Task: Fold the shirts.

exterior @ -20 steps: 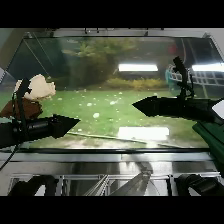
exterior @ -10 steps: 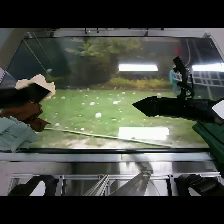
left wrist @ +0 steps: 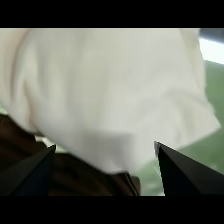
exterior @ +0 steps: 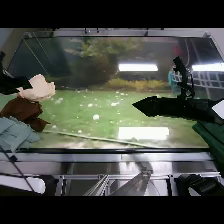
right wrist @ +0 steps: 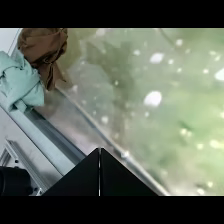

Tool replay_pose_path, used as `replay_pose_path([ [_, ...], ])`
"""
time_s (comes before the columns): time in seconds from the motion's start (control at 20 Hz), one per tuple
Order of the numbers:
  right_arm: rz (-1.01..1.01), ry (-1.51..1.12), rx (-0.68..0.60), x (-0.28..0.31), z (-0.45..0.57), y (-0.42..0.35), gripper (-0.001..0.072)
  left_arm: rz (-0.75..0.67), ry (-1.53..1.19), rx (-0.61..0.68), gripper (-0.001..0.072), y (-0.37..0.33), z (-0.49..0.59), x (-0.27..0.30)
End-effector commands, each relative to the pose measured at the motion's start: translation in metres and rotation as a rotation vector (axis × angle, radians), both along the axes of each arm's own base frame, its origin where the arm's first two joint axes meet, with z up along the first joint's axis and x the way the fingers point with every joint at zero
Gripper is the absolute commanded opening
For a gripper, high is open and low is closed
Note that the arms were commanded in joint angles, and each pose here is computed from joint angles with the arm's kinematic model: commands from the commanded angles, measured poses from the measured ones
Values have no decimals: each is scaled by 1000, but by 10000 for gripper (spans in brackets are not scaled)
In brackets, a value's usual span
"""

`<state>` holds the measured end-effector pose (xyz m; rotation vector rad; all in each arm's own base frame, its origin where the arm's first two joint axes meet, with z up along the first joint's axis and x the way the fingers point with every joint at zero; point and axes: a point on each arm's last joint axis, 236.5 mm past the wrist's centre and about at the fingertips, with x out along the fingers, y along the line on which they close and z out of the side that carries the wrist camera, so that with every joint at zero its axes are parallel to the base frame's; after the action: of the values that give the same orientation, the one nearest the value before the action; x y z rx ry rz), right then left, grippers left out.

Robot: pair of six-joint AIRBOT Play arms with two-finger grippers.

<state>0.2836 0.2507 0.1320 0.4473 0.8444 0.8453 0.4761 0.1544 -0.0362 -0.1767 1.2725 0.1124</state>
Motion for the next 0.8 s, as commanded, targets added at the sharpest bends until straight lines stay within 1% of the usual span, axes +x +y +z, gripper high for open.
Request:
replay_pose_path([
  [0.0, 0, 1, 1, 0, 0, 0, 19, -41, 114, 16, 720, 5, -80, 27],
  [0.1, 1, 1, 0, 0, 0, 0, 19, -76, 104, 21, 720, -8, -95, 47],
  [0.15, 1, 1, 0, 0, 0, 0, 19, -95, 99, 23, 648, -16, -97, 57],
  [0.2, 1, 1, 0, 0, 0, 0, 19, -117, 104, 22, 233, -26, -94, 62],
  [0.25, 1, 1, 0, 0, 0, 0, 19, -140, 99, 15, 24, -37, -86, 67],
  [0.3, 1, 1, 0, 0, 0, 0, 19, -158, 65, -12, 24, -55, -72, 77],
  [0.35, 1, 1, 0, 0, 0, 0, 19, -184, 16, -71, 25, -81, -54, 86],
  [0.5, -2, -1, 1, 0, 0, 0, 19, -363, -160, -292, 24, -189, 25, 96],
  [0.6, -18, -11, 3, 5, 1, -1, 20, -515, -208, -439, 25, -273, 80, 72],
  [0.7, -24, -16, 4, 6, 2, -2, 20, -694, -203, -535, 25, -351, 125, 29],
  [0.75, -24, -16, 4, 6, 2, -2, 20, -772, -201, -551, 25, -383, 142, 7],
])
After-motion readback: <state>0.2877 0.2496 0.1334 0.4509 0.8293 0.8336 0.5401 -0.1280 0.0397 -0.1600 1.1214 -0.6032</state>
